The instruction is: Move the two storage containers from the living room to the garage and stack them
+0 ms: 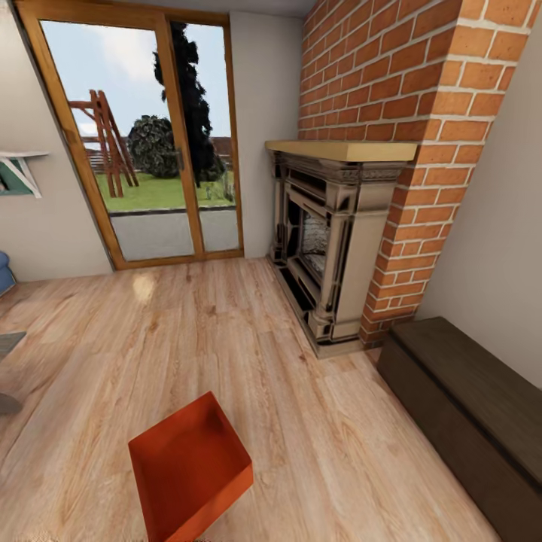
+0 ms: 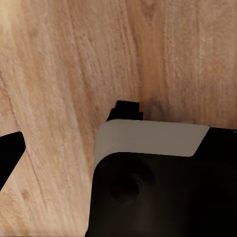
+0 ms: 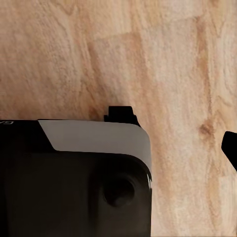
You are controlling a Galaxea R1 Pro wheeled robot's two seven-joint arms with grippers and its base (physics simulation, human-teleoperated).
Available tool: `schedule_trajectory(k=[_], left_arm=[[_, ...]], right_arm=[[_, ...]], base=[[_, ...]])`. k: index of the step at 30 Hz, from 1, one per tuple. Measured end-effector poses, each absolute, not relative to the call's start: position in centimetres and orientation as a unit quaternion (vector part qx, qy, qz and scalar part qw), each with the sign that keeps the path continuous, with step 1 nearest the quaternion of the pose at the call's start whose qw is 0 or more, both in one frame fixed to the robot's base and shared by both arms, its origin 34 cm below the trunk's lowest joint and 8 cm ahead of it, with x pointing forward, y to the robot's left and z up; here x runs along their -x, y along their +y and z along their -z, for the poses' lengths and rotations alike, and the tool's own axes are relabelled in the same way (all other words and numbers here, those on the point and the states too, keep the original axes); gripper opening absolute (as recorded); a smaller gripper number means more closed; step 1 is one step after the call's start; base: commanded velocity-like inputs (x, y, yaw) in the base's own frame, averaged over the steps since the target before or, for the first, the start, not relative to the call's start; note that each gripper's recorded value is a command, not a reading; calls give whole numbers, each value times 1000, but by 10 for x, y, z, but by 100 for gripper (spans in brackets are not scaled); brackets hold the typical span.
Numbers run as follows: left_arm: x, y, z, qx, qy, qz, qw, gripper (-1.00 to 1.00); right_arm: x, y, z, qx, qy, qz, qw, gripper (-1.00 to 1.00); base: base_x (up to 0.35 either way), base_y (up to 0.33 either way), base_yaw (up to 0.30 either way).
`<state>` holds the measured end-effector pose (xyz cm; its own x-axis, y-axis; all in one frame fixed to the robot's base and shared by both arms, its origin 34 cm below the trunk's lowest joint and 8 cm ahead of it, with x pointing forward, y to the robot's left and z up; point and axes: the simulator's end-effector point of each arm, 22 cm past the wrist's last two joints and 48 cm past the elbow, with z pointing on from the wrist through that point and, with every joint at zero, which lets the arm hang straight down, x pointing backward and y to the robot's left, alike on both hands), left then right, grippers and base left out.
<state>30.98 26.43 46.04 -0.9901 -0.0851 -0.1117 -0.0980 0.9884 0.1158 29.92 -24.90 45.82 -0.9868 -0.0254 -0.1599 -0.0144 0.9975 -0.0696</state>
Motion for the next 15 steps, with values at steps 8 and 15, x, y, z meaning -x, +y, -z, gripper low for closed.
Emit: schedule_trajectory(k=[8,15], left_arm=[[-310,264,-460,46,996,-61,53,100],[-310,264,-460,46,996,-61,53,100]], right_arm=[[-299,-249,-458,10,996,34,81,100],[-299,-249,-458,10,996,34,81,100]], base=[[0,0,225],[0,0,229]])
